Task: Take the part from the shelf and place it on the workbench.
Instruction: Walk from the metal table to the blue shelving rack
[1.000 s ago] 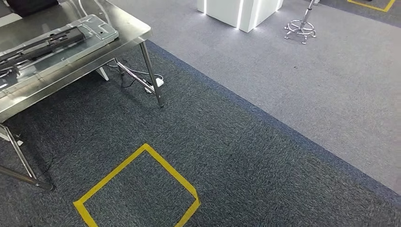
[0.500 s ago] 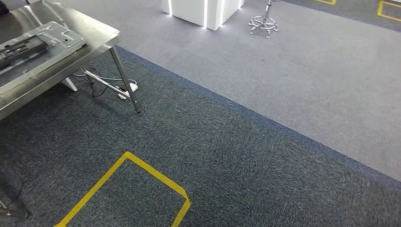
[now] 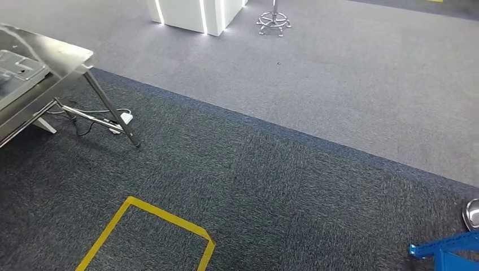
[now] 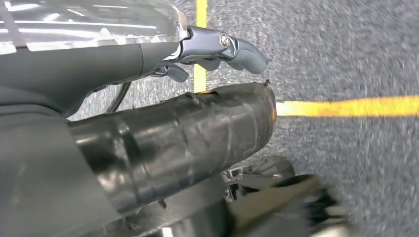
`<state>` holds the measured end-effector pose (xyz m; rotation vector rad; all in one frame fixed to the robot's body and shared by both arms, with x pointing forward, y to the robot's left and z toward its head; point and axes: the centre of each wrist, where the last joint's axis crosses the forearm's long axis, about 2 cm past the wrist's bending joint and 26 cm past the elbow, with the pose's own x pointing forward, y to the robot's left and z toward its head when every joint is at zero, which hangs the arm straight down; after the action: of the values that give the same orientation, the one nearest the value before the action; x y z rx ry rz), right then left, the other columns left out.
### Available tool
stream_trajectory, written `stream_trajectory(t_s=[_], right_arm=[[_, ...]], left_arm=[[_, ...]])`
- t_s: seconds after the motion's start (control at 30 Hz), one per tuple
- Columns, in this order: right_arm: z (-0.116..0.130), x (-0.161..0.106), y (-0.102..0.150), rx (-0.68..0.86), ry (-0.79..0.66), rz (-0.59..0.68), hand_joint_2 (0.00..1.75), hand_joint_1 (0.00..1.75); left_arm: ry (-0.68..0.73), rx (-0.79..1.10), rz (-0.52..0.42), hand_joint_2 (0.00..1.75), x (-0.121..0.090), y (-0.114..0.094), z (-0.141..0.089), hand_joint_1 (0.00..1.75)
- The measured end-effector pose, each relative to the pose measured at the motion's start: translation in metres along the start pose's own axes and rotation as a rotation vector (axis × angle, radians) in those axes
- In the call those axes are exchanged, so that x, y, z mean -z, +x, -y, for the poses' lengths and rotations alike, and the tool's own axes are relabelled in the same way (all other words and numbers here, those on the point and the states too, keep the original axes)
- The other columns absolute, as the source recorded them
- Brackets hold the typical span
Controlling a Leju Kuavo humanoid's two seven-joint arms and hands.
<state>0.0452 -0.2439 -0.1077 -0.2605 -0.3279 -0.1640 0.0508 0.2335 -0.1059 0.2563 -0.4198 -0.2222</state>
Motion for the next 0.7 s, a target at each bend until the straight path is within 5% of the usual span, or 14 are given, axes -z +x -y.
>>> stream_trajectory(t_s=[0.7], right_arm=[[-0.0071, -0.0049, -0.0086, -0.048, 0.028, -0.032, 0.0, 0.0]], left_arm=[[-0.011, 0.005, -0.024, 0.0, -0.0025, -0.0048, 0.0032, 0.0]])
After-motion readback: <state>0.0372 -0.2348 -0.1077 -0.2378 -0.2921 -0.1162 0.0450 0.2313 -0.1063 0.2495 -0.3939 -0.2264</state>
